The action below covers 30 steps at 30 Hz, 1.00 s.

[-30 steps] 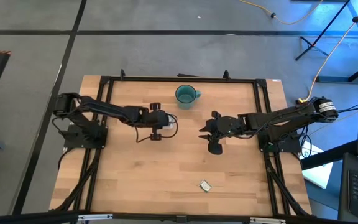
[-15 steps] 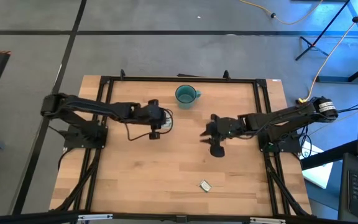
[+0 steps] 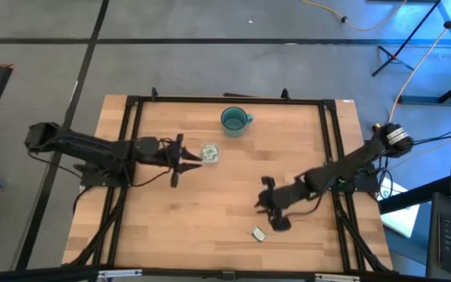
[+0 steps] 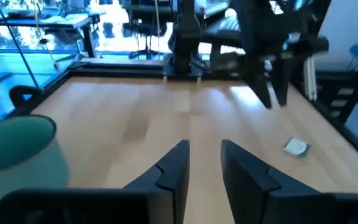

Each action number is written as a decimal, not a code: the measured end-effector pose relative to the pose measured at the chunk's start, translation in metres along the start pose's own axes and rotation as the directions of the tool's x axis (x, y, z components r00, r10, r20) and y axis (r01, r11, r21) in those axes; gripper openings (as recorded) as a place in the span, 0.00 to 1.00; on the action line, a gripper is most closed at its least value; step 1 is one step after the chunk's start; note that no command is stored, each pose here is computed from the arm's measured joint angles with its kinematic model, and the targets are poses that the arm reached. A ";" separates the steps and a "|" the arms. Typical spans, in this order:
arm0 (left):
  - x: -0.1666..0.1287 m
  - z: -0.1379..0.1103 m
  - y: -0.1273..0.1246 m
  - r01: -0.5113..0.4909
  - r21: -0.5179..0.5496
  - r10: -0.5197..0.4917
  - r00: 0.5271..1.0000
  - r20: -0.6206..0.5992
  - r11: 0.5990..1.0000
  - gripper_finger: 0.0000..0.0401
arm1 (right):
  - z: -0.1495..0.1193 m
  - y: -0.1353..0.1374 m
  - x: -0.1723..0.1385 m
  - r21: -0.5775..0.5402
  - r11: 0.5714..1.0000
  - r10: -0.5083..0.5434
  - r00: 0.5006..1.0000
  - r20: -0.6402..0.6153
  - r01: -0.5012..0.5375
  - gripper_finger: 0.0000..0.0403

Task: Pick and place Stevia / Truvia into bins
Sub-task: Put the dark green truvia packet into the transparent container

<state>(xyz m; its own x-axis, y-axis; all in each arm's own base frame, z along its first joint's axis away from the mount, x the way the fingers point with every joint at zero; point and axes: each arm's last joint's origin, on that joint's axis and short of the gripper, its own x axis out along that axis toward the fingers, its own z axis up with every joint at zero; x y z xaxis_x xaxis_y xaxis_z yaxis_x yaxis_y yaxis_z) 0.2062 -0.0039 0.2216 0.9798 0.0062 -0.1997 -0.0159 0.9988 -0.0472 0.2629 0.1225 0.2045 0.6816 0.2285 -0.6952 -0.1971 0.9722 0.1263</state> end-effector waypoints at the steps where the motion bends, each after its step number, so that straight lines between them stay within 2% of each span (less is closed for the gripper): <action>1: -0.003 -0.005 -0.001 0.005 -0.019 -0.005 1.000 0.015 1.000 0.21 | -0.001 0.007 0.005 -0.001 1.000 0.012 1.000 -0.013 -0.012 0.26; 6: -0.010 -0.026 -0.001 0.007 -0.078 -0.005 1.000 0.030 0.997 0.21 | -0.001 0.044 0.034 -0.043 0.998 0.044 0.997 -0.068 -0.047 0.20; 13: -0.010 -0.027 -0.001 -0.001 -0.089 0.005 0.999 0.037 0.996 0.20 | -0.011 0.071 0.071 -0.056 0.998 0.009 0.971 -0.240 -0.023 0.15; 21: -0.010 -0.027 -0.001 0.000 -0.089 0.003 0.999 0.032 0.996 0.20 | -0.018 0.078 0.087 -0.068 0.996 -0.084 0.928 -0.362 0.063 0.15; 30: -0.010 -0.027 -0.001 0.006 -0.088 -0.004 1.000 0.026 0.996 0.20 | -0.028 0.075 0.095 -0.019 0.993 -0.114 0.907 -0.405 0.117 0.15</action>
<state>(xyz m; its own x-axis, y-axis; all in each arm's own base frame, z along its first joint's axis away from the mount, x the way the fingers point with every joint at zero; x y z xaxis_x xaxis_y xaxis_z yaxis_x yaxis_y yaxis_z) 0.1904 -0.0062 0.1969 0.9848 0.0033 -0.1738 -0.0270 0.9905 -0.1346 0.2931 0.2158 0.1285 0.3553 0.0755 -0.9317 -0.1296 0.9911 0.0308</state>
